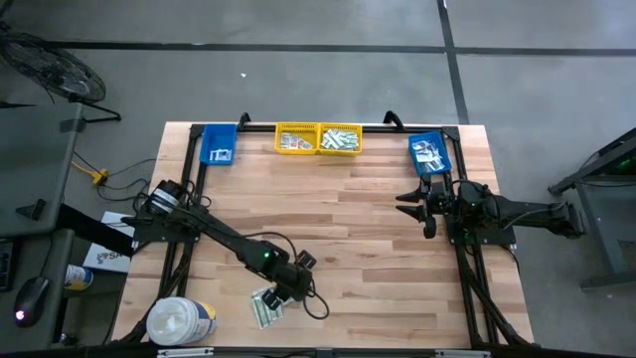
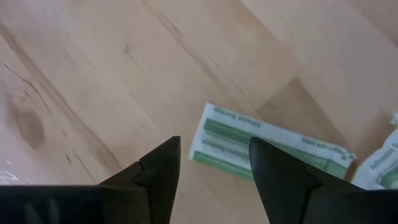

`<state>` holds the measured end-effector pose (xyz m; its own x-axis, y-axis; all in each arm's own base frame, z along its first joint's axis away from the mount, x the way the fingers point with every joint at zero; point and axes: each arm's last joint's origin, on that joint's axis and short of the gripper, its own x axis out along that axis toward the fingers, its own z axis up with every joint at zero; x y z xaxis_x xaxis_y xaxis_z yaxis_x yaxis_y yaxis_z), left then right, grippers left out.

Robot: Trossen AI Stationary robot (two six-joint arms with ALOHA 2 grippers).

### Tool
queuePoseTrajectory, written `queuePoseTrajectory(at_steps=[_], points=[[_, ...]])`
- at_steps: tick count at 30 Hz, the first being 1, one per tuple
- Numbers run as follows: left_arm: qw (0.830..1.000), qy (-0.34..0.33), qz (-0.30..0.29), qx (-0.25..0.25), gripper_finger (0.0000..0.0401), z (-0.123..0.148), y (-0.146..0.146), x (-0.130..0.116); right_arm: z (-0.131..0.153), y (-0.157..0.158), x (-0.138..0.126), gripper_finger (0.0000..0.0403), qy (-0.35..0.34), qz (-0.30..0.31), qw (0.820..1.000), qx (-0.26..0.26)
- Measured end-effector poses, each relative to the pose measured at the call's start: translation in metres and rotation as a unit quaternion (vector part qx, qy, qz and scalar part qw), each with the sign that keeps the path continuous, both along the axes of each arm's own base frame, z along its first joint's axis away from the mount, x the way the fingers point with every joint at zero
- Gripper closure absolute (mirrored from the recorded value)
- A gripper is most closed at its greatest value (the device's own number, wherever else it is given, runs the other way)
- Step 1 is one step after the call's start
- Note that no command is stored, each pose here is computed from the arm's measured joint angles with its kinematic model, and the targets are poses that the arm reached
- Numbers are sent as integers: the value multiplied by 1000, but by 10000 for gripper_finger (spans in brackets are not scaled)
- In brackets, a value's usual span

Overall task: Pick & Place First Aid Supplies
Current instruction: Put the green bandage pack into the right yellow bin

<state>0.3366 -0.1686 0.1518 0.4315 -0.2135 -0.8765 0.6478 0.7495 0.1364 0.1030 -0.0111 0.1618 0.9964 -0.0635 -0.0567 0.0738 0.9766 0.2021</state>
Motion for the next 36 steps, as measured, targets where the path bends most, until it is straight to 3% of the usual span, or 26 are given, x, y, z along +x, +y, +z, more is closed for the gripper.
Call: queuePoseTrajectory(at_steps=[14, 24, 32, 36], points=[[997, 67, 23, -43, 219, -37, -5, 5, 0, 0, 0, 274, 1, 0, 1000, 0], [992, 90, 57, -62, 307, -43, -6, 5, -1, 0, 0, 274, 3, 0, 1000, 0], [992, 91, 62, -61, 388, -32, -9, 15, 0, 0, 0, 274, 3, 0, 1000, 0], [993, 78, 74, -40, 394, -17, -9, 25, -1, 0, 0, 274, 3, 0, 1000, 0]])
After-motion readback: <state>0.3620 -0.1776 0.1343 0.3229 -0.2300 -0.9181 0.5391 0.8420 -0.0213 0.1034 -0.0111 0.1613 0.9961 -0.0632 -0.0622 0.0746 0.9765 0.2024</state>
